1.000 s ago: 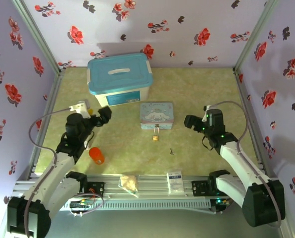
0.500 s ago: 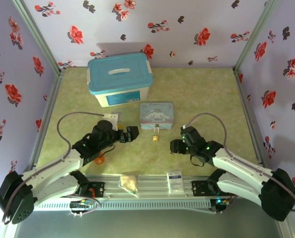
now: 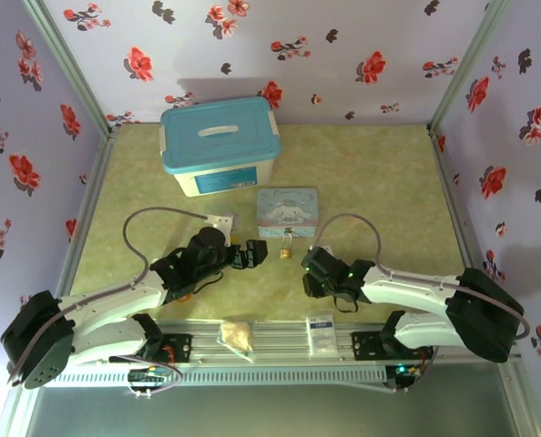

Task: Unlock the padlock with the key

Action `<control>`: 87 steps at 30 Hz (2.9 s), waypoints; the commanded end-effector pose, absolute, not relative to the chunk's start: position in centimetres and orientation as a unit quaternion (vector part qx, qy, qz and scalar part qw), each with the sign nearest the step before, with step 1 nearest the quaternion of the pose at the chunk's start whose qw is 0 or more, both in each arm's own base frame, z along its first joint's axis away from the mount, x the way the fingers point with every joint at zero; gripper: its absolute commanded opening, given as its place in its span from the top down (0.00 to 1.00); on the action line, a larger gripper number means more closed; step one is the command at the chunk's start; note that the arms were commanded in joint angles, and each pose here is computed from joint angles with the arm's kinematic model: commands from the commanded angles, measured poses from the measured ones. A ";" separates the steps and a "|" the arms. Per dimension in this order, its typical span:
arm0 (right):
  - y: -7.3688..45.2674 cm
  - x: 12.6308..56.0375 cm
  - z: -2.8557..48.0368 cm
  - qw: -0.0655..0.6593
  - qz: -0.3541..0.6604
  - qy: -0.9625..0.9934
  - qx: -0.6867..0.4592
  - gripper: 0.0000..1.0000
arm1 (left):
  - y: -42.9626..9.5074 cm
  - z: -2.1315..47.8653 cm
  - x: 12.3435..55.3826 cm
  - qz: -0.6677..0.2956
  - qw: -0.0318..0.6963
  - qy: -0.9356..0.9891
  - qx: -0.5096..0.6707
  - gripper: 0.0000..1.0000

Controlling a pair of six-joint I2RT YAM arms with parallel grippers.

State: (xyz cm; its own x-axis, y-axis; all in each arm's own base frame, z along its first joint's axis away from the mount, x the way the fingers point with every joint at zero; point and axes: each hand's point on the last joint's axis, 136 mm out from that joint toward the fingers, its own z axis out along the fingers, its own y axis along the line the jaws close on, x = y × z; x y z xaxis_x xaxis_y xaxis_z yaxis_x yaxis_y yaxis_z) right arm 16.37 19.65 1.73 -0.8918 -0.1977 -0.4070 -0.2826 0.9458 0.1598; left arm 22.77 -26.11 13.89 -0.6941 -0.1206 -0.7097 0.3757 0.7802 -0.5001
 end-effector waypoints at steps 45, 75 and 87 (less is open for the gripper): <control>25.7 15.3 14.0 0.319 0.349 0.837 -0.275 1.00 | -34.3 17.1 20.0 -0.515 0.311 0.785 0.148 0.23; 25.7 16.6 13.2 0.346 0.277 0.844 -0.303 1.00 | -38.4 12.5 18.1 -0.534 0.166 0.813 0.160 0.68; 24.3 17.6 12.1 0.357 0.239 0.860 -0.274 1.00 | -38.4 13.2 18.3 -0.556 0.182 0.796 0.151 1.00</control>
State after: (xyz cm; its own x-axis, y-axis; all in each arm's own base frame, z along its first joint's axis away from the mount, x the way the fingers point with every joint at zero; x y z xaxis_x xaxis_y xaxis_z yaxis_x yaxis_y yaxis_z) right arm 16.75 24.85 11.78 -0.6062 -0.3257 -0.7256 -0.6707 0.6997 0.2463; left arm 18.50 -38.20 12.31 -0.8955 0.0483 -0.4425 0.4271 0.3733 -0.8236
